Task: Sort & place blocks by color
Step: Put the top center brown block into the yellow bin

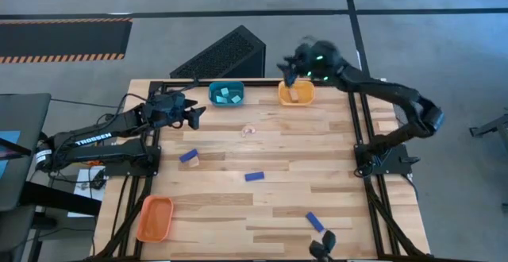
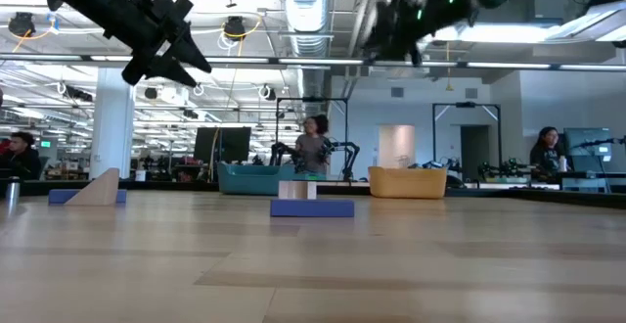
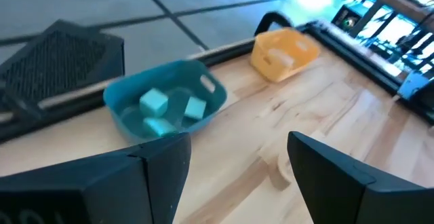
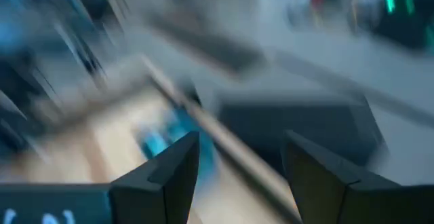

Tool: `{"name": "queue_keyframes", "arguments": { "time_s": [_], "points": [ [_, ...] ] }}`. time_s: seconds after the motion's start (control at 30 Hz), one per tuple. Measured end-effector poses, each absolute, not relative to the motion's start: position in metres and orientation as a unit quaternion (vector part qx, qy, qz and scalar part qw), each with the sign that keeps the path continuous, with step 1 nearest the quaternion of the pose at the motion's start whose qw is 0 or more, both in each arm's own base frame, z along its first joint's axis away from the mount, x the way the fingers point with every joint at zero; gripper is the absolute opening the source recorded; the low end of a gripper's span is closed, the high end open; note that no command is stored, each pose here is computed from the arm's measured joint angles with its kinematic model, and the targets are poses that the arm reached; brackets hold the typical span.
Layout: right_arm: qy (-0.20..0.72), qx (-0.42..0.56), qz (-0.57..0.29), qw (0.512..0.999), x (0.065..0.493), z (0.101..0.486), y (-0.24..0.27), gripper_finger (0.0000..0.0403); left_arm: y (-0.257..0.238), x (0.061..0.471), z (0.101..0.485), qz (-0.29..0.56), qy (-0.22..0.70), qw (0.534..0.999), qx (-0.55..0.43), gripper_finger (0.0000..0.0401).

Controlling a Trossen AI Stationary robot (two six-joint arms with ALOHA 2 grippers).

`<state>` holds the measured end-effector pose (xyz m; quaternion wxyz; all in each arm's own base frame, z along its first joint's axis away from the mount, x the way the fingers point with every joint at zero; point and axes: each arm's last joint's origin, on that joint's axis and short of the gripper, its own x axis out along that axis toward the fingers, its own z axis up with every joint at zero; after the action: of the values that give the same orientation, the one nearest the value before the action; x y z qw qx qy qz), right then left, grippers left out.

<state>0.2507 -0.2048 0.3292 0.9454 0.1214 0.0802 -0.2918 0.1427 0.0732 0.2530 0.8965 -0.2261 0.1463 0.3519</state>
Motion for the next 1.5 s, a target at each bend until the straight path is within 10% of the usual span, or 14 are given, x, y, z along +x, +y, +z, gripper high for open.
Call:
{"name": "queue_keyframes", "arguments": {
  "time_s": [0.17,0.47,0.73,1.0,1.5],
  "points": [
    [-0.051,0.123,-0.244,0.961,0.228,0.373,-0.198,0.0225,0.074,0.144,0.270,0.348,0.123,0.909,-0.193,0.0234],
    [0.041,0.209,-0.152,0.965,0.268,0.331,-0.176,0.0225,0.075,0.148,0.285,0.318,0.047,0.925,-0.201,0.0234],
    [-0.274,0.314,0.114,0.902,0.303,0.398,-0.115,0.0225,0.056,0.114,0.356,0.279,-0.032,0.923,-0.263,0.0225],
    [-0.135,0.269,0.253,0.919,0.308,0.418,-0.106,0.0223,0.044,0.107,0.380,0.168,-0.043,0.960,-0.219,0.0221],
    [0.197,0.232,-0.131,0.944,0.325,0.314,-0.099,0.0223,0.049,0.120,0.344,0.296,0.073,0.926,-0.225,0.0221]
  ]
}}
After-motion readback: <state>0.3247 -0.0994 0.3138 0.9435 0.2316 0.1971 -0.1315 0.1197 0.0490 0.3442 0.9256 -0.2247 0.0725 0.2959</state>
